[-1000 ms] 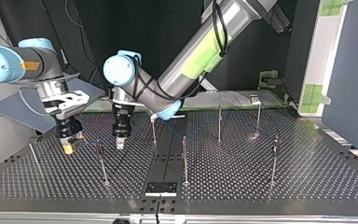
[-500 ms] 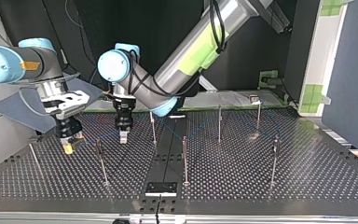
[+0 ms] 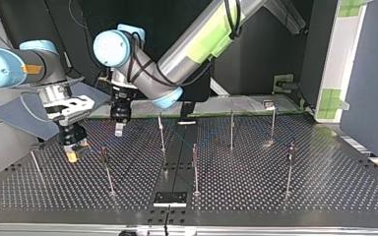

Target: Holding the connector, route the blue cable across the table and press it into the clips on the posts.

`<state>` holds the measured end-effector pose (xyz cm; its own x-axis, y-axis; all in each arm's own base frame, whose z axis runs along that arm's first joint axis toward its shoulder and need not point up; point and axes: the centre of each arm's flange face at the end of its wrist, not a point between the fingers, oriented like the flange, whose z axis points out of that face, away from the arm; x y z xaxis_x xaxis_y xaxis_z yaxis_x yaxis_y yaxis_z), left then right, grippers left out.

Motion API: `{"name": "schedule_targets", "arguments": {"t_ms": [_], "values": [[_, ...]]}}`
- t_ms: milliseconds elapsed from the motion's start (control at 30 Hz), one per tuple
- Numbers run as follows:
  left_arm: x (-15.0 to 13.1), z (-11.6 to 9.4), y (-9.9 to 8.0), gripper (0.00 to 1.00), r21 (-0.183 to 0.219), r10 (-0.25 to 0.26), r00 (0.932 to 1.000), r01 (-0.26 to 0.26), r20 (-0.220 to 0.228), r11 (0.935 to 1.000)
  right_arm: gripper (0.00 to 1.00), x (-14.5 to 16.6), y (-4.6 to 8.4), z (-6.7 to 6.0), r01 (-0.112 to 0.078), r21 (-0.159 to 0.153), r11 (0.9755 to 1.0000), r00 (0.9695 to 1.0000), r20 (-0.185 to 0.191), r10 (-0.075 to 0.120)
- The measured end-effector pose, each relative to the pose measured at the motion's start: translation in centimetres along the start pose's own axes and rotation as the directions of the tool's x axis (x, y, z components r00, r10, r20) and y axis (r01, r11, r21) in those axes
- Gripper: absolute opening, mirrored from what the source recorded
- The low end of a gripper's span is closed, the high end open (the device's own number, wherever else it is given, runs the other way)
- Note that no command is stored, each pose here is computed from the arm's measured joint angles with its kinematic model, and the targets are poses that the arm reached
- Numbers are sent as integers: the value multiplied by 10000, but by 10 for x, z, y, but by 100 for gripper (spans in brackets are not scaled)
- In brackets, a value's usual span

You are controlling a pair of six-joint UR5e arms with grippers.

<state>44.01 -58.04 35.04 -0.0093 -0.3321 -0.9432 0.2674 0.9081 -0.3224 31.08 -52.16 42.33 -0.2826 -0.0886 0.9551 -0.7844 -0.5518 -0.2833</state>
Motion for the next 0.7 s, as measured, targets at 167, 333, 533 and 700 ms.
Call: {"name": "schedule_targets", "arguments": {"t_ms": [167,333,533,700], "values": [[-12,-16,-7,98,190,-378,9991,375,187,9991,0,0,0,0,0,1,10000,10000,-1,0],[-28,-23,0,98,46,-828,9952,827,519,9966,0,0,0,0,0,1,10000,10000,-1,0],[-47,-34,5,98,87,-1606,9823,1605,963,9870,0,0,0,0,0,1,10000,10000,-1,0],[-62,-52,-1,98,476,-2380,9635,2338,1226,9711,0,0,0,0,-1,1,10000,10000,1,1]]}}
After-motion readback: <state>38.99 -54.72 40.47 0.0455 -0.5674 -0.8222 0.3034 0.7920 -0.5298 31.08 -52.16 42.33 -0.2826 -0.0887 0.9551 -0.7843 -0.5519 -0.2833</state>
